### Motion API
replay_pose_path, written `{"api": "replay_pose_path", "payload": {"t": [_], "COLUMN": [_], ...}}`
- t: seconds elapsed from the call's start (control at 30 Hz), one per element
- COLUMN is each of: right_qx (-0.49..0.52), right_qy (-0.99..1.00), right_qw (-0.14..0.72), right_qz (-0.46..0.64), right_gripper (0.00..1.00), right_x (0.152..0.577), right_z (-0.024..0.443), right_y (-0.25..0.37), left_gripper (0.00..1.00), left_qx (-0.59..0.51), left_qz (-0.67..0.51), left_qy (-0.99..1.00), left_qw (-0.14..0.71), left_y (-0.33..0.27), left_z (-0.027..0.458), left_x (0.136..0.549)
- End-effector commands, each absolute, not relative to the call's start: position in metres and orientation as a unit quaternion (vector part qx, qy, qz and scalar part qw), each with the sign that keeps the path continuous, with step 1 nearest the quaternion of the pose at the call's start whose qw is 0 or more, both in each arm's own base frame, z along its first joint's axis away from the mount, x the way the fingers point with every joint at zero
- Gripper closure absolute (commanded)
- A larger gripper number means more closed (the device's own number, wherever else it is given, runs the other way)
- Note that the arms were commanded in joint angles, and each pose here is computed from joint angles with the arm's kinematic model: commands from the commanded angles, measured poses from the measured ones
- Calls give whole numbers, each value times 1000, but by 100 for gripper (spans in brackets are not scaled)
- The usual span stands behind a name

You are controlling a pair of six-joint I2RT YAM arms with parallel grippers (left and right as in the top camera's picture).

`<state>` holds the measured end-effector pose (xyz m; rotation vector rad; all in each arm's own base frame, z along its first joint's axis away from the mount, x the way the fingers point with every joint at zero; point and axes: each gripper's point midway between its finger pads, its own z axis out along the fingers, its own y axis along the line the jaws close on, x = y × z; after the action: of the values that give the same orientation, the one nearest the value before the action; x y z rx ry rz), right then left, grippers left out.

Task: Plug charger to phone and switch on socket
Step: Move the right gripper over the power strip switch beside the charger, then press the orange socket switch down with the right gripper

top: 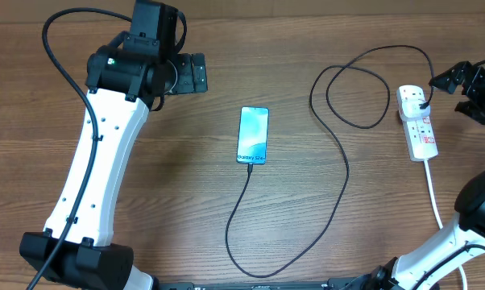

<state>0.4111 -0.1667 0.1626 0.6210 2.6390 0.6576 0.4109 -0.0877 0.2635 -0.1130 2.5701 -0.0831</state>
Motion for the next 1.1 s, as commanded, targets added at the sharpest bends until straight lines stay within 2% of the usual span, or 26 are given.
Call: {"api": "replay_pose_path", "payload": {"t": [0.0, 0.57, 1.07], "right_qx": [210, 220, 236], "right_qy": [934, 938, 932], "right_qw": [172, 168, 180], "right_qz": [231, 210, 210], "right_gripper": [0, 0, 0], "right_x": [415, 416, 422], "right_z": [153, 99, 76], "right_y": [-167, -175, -174], "left_gripper": [1, 1, 0], "left_qx": [-35, -35, -35], "left_qz": [-22, -22, -22], "left_qy": [959, 959, 959], "left_qw": [280, 280, 280], "left_y": [-86, -86, -86], "left_z": [261, 261, 261], "left_x": [413, 413, 413]}}
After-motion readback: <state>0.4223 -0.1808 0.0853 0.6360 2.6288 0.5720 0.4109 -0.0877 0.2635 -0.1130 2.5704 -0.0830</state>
